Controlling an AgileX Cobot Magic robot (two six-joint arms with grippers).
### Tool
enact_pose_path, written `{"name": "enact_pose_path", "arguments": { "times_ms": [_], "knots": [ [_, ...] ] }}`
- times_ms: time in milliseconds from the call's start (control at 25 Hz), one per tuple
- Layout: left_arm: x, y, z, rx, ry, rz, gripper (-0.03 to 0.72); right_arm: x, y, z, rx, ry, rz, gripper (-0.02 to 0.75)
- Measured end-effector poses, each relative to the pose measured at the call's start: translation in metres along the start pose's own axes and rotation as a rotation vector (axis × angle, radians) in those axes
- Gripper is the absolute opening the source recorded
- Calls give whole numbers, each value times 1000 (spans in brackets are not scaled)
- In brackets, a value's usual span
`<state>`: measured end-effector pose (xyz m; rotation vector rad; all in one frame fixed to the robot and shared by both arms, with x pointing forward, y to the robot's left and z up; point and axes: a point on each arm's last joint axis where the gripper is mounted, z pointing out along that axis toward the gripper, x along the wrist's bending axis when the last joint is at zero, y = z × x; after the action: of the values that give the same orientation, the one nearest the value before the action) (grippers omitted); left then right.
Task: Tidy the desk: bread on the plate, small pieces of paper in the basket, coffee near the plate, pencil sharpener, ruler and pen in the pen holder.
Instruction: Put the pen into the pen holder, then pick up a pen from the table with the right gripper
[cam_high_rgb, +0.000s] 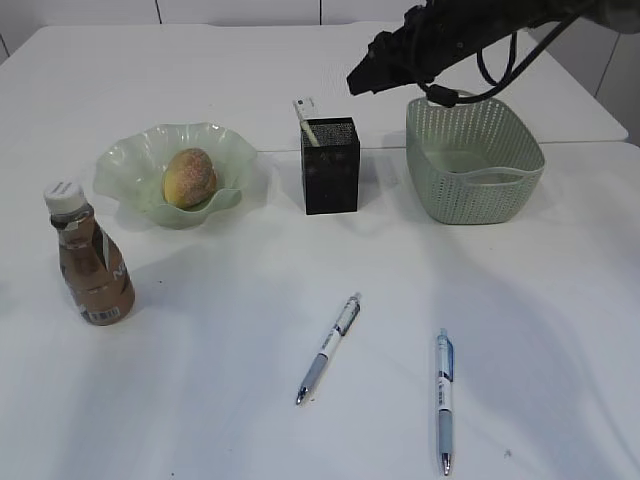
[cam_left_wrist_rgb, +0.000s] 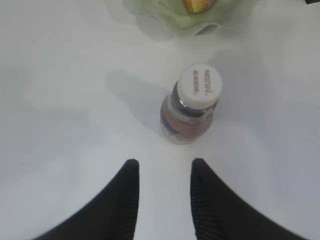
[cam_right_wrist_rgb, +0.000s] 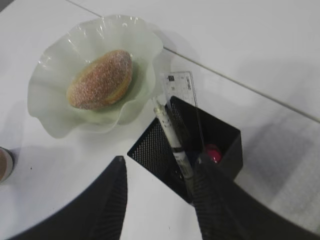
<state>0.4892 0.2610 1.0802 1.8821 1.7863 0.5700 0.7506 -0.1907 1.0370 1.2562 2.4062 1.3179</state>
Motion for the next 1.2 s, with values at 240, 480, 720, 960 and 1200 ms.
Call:
{"name": "enact_pose_path", "arguments": {
  "times_ms": [240, 480, 720, 960, 1200],
  "knots": [
    [0, 0, 0, 2, -2, -3, 238, -4, -4, -24, 161, -199, 145, 355],
    [-1, 0, 0, 4, -6, -7, 238, -4, -12, -49, 326, -360, 235, 354],
    [-1, 0, 0, 5, -12, -14, 238, 3, -4, -72, 328, -435, 240, 354],
    [-2, -1, 0, 7, -20, -23, 238, 24, 8, -98, 275, -444, 264, 306],
    [-2, -1, 0, 14, -20, -24, 238, 49, -8, -109, 340, -420, 272, 295]
  ]
}}
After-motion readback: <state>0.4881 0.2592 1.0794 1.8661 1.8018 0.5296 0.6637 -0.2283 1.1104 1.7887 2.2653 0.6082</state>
